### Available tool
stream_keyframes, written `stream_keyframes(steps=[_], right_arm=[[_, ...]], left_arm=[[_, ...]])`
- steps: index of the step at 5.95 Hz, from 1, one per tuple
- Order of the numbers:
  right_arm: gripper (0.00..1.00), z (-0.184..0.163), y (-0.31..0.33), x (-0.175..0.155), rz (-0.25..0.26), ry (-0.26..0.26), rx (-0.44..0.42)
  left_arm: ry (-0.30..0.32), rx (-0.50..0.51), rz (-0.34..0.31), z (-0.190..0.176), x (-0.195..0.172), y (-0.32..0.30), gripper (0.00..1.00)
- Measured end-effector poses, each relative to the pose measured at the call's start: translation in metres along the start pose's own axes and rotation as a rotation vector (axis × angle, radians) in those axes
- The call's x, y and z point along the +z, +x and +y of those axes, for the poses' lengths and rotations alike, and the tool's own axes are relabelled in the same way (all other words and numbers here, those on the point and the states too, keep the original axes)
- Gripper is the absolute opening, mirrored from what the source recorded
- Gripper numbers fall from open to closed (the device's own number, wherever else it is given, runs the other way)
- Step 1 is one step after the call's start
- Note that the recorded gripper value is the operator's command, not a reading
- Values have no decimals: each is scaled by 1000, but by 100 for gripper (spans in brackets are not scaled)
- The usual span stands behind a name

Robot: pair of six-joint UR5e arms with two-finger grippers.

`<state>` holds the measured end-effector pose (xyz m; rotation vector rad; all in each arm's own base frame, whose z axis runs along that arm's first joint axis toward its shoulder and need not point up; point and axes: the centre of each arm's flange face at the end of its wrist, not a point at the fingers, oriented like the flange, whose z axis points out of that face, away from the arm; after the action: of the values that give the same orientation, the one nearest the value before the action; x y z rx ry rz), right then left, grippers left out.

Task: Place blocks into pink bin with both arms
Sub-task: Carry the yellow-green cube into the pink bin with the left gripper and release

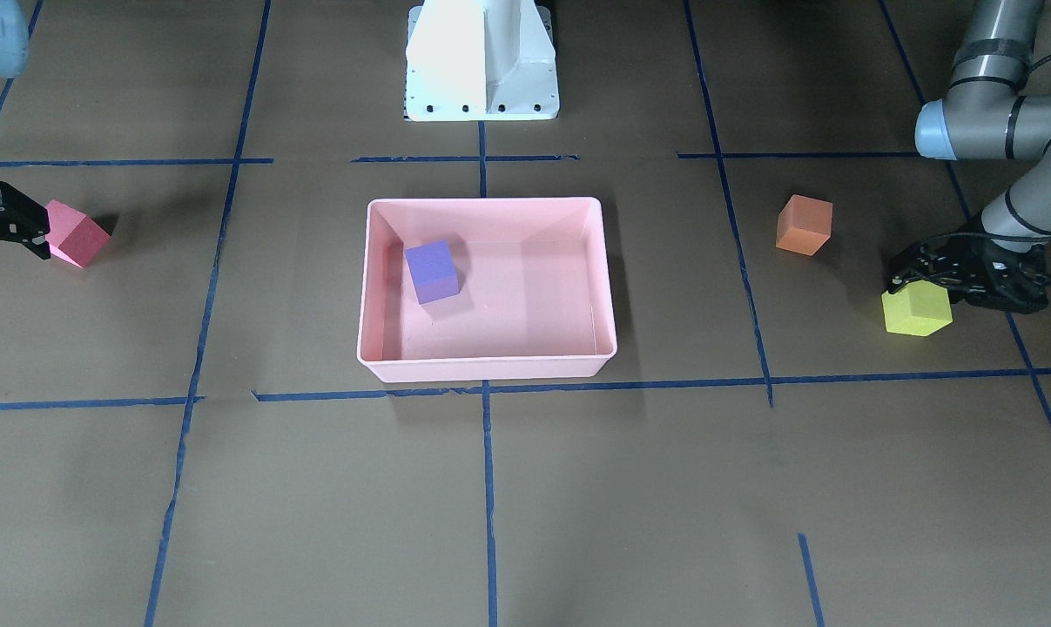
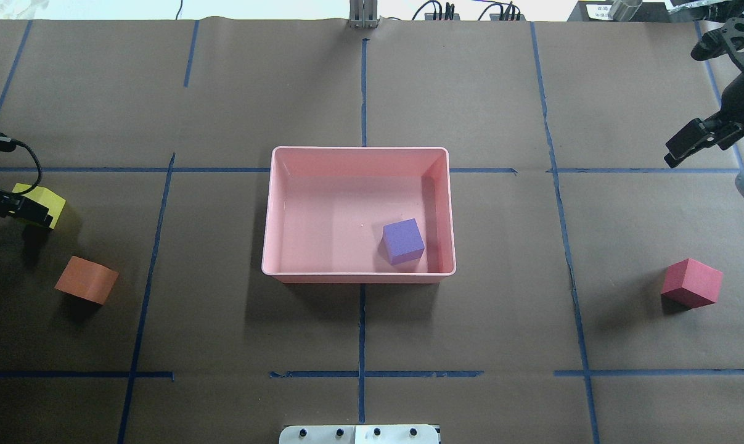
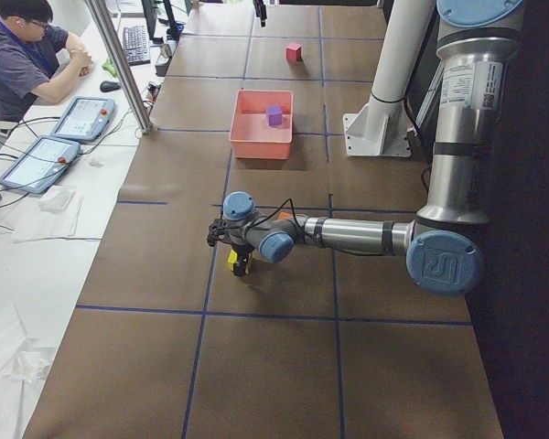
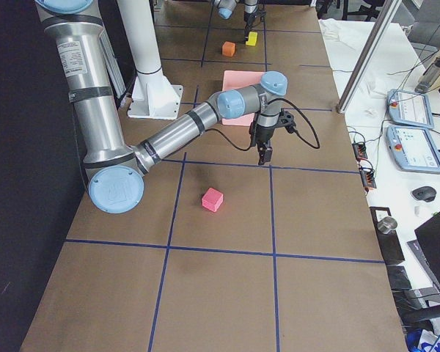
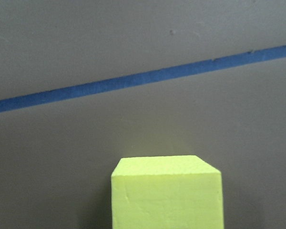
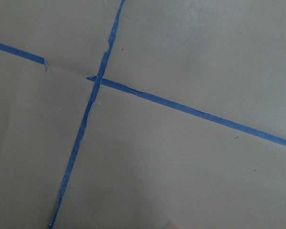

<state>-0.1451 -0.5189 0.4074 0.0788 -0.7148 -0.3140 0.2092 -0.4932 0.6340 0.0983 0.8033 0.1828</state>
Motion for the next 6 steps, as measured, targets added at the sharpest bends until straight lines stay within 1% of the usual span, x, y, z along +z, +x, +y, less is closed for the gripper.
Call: stream_keyframes(steps=[1, 2, 3, 4, 6], right_arm=[[100, 1, 1, 1, 1, -2, 2], [100, 3, 2, 2, 2, -4, 3], [100, 4, 3, 2, 2, -5, 5], [100, 8, 4, 2, 3, -6, 6], [100, 23, 9, 6, 2, -1, 0]], left_arm=[[0, -9, 1, -3, 1, 3, 46], [10, -26, 7, -9, -2, 10, 45], [34, -31, 20, -18, -13, 25, 45], [77, -39, 47, -28, -35, 49, 45], [177, -104, 133, -51, -97, 119, 45]])
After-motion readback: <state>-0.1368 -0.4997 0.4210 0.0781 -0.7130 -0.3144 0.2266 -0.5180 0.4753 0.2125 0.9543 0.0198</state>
